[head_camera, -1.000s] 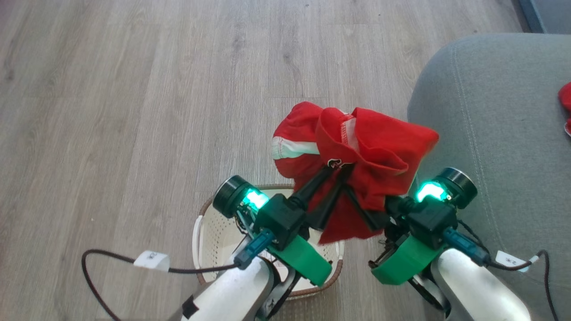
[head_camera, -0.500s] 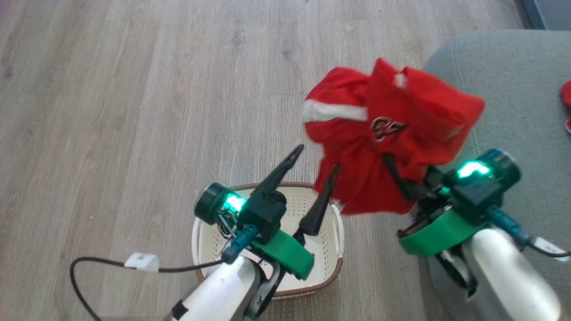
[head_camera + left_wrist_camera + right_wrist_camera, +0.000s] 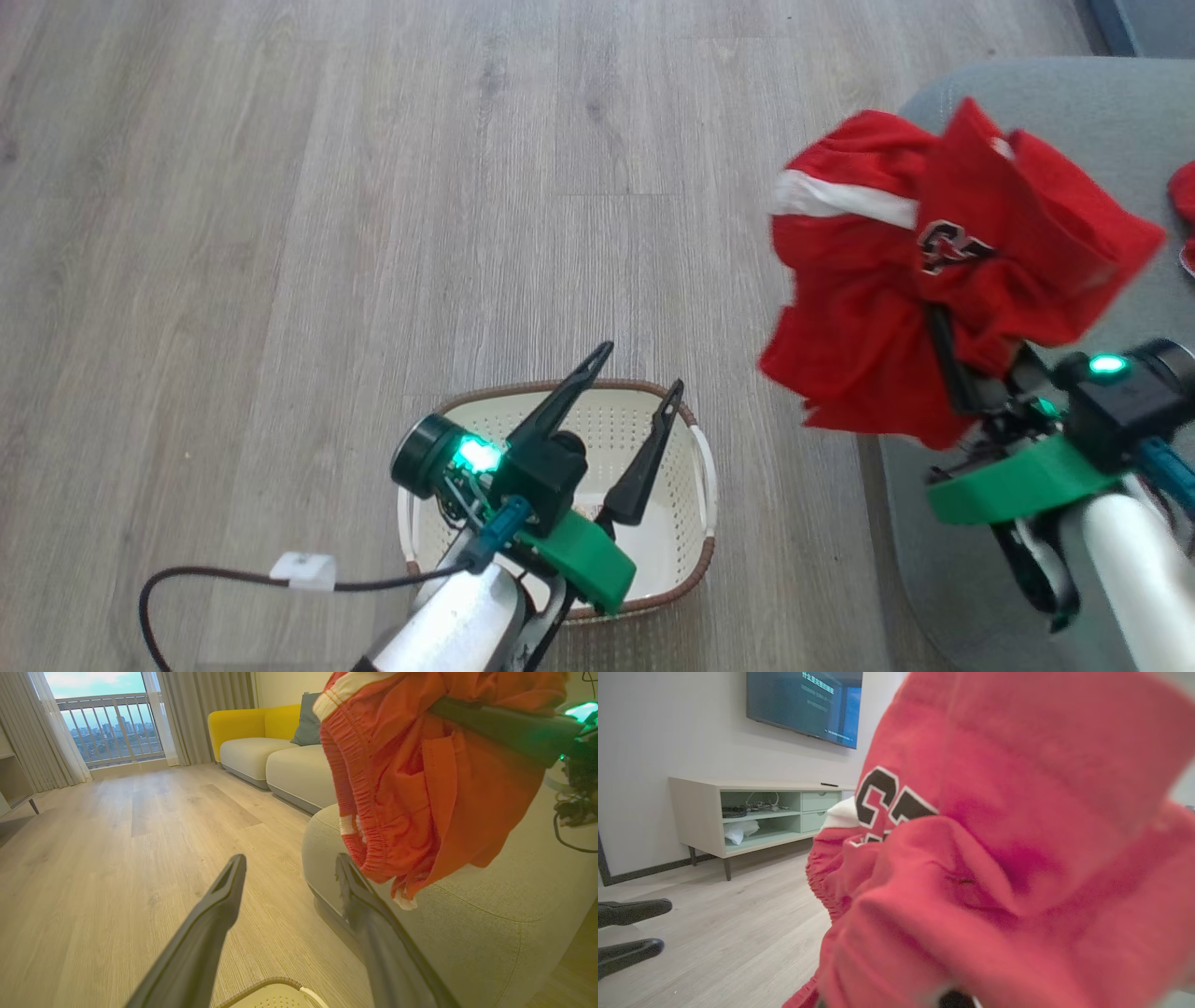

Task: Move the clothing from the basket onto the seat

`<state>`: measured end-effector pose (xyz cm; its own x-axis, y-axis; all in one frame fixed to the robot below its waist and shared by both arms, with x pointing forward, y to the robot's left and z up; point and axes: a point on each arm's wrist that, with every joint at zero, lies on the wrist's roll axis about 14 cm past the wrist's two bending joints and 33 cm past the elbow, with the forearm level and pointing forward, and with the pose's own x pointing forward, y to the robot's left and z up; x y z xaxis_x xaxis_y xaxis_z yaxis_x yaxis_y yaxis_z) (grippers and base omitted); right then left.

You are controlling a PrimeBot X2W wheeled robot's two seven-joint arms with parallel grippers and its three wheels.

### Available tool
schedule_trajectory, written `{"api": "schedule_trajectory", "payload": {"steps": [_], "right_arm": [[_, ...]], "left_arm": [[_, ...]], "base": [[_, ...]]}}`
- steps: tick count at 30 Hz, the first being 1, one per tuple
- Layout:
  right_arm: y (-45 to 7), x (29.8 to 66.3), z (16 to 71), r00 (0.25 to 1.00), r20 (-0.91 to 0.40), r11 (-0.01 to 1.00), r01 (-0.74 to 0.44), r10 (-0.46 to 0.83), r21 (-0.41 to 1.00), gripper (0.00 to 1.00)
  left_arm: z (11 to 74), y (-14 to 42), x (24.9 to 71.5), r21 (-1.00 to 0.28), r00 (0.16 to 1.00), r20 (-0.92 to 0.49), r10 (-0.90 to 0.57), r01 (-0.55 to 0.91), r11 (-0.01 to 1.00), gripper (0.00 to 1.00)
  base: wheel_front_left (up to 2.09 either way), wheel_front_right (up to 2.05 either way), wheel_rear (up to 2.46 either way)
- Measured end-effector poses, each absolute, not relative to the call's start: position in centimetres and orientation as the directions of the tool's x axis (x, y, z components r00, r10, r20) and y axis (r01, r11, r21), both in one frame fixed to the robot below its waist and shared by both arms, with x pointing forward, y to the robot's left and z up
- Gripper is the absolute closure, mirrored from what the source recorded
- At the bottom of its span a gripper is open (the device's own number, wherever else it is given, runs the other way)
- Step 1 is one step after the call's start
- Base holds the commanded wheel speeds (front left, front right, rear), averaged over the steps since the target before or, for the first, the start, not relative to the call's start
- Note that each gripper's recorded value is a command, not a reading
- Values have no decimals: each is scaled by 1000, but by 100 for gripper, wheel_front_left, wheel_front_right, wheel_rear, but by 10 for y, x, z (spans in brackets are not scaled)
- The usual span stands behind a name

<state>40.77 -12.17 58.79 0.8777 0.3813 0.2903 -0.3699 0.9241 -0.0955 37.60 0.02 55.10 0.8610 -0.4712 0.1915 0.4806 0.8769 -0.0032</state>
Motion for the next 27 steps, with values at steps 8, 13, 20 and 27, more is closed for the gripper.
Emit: {"api": "schedule_trajectory", "payload": {"steps": [8, 13, 20, 27], "right_arm": [[-159, 405, 564, 935, 229, 963, -268, 270, -43, 100], [-168, 405, 553, 951, 205, 972, -235, 230, 1, 100], [-186, 399, 522, 981, 118, 985, -164, 156, 60, 100], [-195, 399, 514, 988, 95, 989, -132, 125, 73, 100]], "left_arm": [[543, -10, 364, -41, 831, 176, -528, 542, 839, 0], [537, -15, 358, -62, 815, 164, -556, 572, 818, 0], [527, -17, 350, -83, 808, 136, -573, 586, 806, 0], [519, -18, 347, -90, 805, 113, -583, 592, 801, 0]], "base": [[0, 0, 0], [0, 0, 0], [0, 0, 0], [0, 0, 0]]}}
